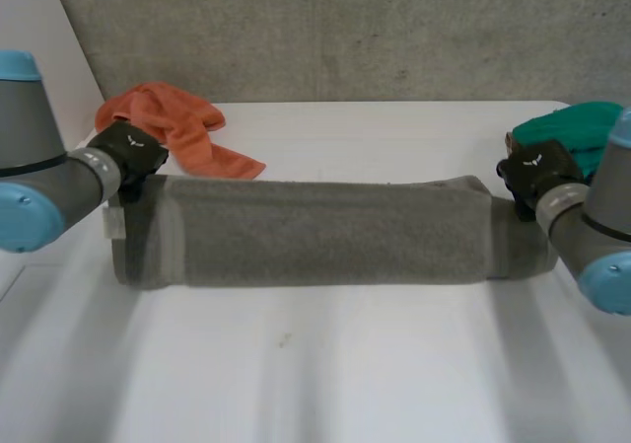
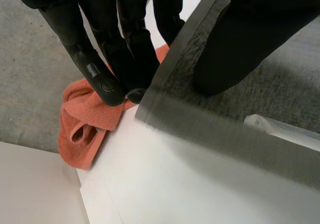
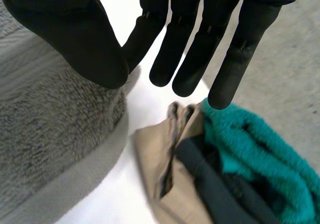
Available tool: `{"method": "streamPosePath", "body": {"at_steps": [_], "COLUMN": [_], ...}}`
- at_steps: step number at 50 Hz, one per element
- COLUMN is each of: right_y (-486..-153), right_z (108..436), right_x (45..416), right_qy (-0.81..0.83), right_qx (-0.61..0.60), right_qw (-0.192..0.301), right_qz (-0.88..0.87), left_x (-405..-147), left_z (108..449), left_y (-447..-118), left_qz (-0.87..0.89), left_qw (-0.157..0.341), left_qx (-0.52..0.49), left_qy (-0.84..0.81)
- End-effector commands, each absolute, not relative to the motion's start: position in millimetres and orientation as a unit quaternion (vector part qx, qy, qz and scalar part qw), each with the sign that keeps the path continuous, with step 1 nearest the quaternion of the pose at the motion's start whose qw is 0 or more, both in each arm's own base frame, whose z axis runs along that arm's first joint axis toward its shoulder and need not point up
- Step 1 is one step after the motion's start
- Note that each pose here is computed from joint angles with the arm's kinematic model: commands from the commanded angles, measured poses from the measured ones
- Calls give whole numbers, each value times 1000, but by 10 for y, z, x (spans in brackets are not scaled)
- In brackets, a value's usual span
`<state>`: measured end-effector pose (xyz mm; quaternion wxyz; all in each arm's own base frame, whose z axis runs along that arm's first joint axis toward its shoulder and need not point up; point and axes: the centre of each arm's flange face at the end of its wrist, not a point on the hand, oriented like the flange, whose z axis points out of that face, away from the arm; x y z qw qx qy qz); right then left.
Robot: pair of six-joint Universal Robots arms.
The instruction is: Fold the laundry.
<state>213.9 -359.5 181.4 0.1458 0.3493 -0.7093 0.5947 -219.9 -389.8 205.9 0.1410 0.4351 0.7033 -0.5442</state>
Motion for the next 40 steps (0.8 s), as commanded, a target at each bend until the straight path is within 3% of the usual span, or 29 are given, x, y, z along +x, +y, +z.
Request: {"method": "streamPosePath", "body": {"at_steps": [1, 13, 19, 24, 29, 40], "right_y": [-3886, -4281, -4268, -4161, -4108, -4315], "right_z": [1671, 1422, 1533, 1729, 1796, 1409], "right_x": [2328, 2495, 2450, 2493, 2552, 2467], "right_qy": [-680, -647, -658, -669, -681, -747], "right_qx": [333, 296, 270, 295, 346, 342], "right_qw": [167, 214, 225, 149, 10, -38], "right_qz": [631, 669, 666, 666, 645, 569], "left_x": [-2371, -2588, -2578, -2524, -2457, -2438], "left_z": [1854, 1647, 1653, 1682, 1776, 1866], "left_y": [-4217, -4435, -4390, -4352, -4305, -4184], "left_qz": [-561, -598, -592, -590, -594, -601], "left_qw": [147, 141, 165, 172, 166, 138], "left_qx": [434, 419, 409, 408, 406, 395], "left_qy": [690, 668, 675, 675, 674, 681]}}
